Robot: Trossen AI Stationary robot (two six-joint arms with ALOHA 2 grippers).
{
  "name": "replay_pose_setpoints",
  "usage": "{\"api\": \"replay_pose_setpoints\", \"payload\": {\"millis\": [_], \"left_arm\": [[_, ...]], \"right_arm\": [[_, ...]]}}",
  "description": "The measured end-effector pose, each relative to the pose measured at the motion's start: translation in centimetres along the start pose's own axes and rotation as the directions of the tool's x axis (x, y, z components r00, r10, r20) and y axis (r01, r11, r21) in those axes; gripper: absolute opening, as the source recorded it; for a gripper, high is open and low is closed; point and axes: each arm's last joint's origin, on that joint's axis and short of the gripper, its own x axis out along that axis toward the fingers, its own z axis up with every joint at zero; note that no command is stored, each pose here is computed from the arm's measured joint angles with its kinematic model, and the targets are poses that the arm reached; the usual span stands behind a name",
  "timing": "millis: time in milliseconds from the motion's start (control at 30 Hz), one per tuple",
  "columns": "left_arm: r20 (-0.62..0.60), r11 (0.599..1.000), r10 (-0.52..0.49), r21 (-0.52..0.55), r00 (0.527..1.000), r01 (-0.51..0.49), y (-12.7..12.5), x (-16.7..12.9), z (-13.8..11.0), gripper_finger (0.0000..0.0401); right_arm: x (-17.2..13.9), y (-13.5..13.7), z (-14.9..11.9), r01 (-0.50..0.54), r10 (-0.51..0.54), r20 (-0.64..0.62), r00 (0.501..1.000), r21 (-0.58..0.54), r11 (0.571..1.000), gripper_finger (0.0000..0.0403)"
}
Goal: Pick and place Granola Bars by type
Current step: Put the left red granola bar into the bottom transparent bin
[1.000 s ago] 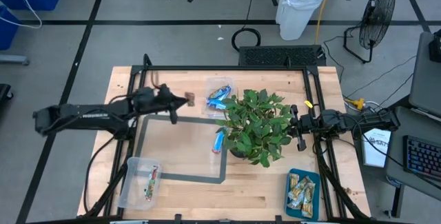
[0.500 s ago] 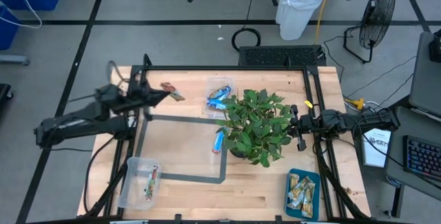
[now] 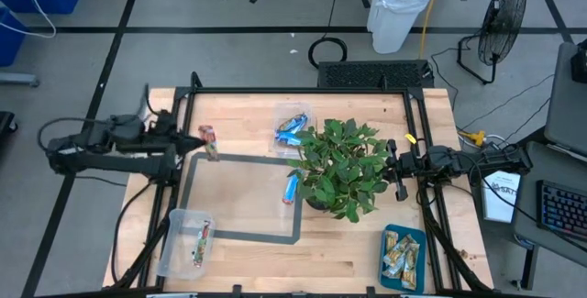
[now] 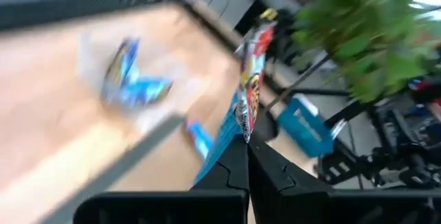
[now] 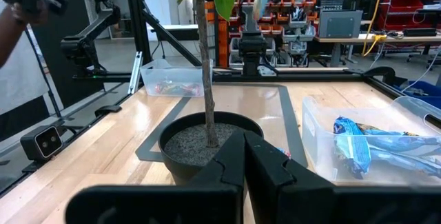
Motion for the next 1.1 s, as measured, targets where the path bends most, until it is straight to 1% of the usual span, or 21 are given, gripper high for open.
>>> {"api": "replay_pose_setpoints", "payload": {"millis": [133,233,300,367,467,500,600,667,700,767,800,833,900,967,1000,1100], "left_arm": [[-0.153,0.993,0.074,-0.081,0.985,-0.088,0.0,1.3,-1.1,0.0001],[-0.264,0.986,0.083,-0.121,0.961,-0.118,-0.6,2.6,-1.8,0.0001],[-0.341,0.989,0.07,-0.102,0.937,-0.111,-1.6,3.5,-2.1,0.0001],[-0.414,0.994,0.064,-0.057,0.908,-0.096,-2.9,4.6,-2.5,0.0001],[-0.543,0.998,0.056,0.019,0.838,-0.054,-5.4,6.0,-3.6,0.0001],[-0.581,0.998,0.065,0.032,0.811,-0.057,-6.3,6.4,-4.0,0.0001],[-0.673,0.989,0.133,0.048,0.728,-0.137,-8.8,6.9,-5.3,0.0001],[-0.709,0.972,0.194,0.043,0.678,-0.233,-10.3,6.9,-6.1,0.0001],[-0.721,0.954,0.236,0.045,0.651,-0.296,-11.0,6.9,-6.6,0.0001],[-0.738,0.906,0.299,0.02,0.605,-0.424,-12.3,6.7,-7.4,0.0001],[-0.746,0.874,0.328,0.006,0.58,-0.486,-12.9,6.6,-7.9,0.0001],[-0.757,0.836,0.36,0.002,0.545,-0.549,-13.5,6.4,-8.4,0.0001],[-0.786,0.749,0.422,0.022,0.452,-0.663,-14.5,6.1,-9.8,0.0001],[-0.801,0.656,0.464,0.023,0.379,-0.755,-15.5,5.8,-10.9,0.0001],[-0.805,0.607,0.475,0.007,0.356,-0.795,-15.9,5.6,-11.3,0.0001],[-0.81,0.454,0.497,-0.065,0.312,-0.889,-16.9,5.5,-12.8,0.0001]], "right_arm": [[0.0,0.0,0.0,0.001,-0.001,0.0,1.0,0.0,1.0,0.0],[0.0,0.0,0.0,0.0,0.0,0.0,1.0,0.0,1.0,0.0],[0.0,0.0,0.0,0.0,0.0,0.0,1.0,0.0,1.0,0.0],[0.0,0.0,0.0,0.0,0.0,0.0,1.0,0.0,1.0,0.0],[0.0,0.0,0.0,0.0,0.0,0.0,1.0,0.0,1.0,0.0],[0.0,0.0,0.0,0.0,0.0,0.0,1.0,0.0,1.0,0.0],[0.0,0.0,0.0,0.0,0.0,0.0,1.0,0.0,1.0,0.0],[0.0,0.0,0.0,0.0,0.0,0.0,1.0,0.0,1.0,0.0],[0.0,0.0,0.0,0.0,0.0,0.0,1.0,0.0,1.0,0.0],[0.0,0.0,0.0,0.0,0.0,0.0,1.0,0.0,1.0,0.0],[0.0,0.0,0.0,0.0,0.0,0.0,1.0,0.0,1.0,0.0],[0.0,0.0,0.0,0.0,0.0,0.0,1.0,0.0,1.0,0.0],[0.0,0.0,0.0,0.001,-0.001,0.0,1.0,0.0,1.0,0.0],[0.0,0.0,0.0,0.0,0.0,0.0,1.0,0.0,1.0,0.0],[0.0,0.0,0.0,0.0,0.0,0.0,1.0,0.0,1.0,0.0],[0.0,0.0,0.0,0.0,0.0,0.0,1.0,0.0,1.0,0.0]]}}
